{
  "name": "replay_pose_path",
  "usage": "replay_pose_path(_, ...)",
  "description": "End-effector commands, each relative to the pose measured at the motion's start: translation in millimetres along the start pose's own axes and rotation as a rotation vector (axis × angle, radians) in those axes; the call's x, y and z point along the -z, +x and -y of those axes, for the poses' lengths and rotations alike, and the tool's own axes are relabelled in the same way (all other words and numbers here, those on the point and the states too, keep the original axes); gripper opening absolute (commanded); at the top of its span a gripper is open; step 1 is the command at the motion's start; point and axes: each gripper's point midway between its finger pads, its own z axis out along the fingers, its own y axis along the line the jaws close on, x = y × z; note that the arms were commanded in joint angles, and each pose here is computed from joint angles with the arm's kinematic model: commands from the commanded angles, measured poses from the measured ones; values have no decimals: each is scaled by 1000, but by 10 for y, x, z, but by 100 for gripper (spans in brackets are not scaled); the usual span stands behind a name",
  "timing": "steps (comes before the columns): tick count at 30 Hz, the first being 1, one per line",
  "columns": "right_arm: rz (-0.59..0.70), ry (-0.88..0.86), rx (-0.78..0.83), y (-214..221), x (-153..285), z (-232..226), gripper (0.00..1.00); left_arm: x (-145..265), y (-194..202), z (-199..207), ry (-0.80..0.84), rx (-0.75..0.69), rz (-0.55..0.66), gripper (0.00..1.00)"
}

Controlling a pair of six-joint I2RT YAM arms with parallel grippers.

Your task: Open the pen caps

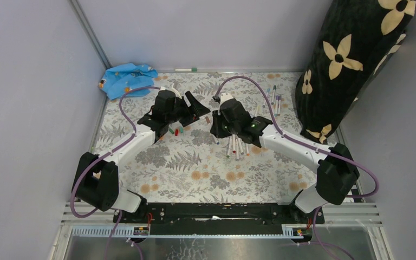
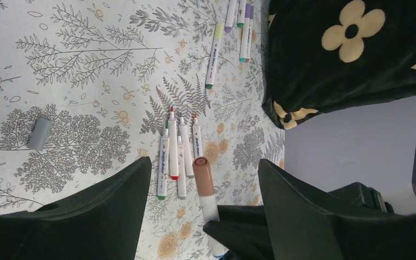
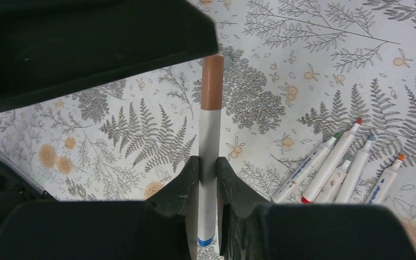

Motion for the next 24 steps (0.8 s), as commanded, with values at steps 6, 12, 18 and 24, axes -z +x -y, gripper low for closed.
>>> replay_pose_path(6,74,-99,5,-184,150,-391,0,16,24,143,69,20,-1,79)
replay_pose_path(12,89,-112,11,-248,181,-461,0,-6,38,127,67,29,-11,77)
replay_pose_path(18,102,-119,15,-303,185,-508,0,-18,104,86,68,46,-32,70)
replay_pose_path(24,112,-125,16,-357,182,-546,0,-28,178,36,68,66,-55,62)
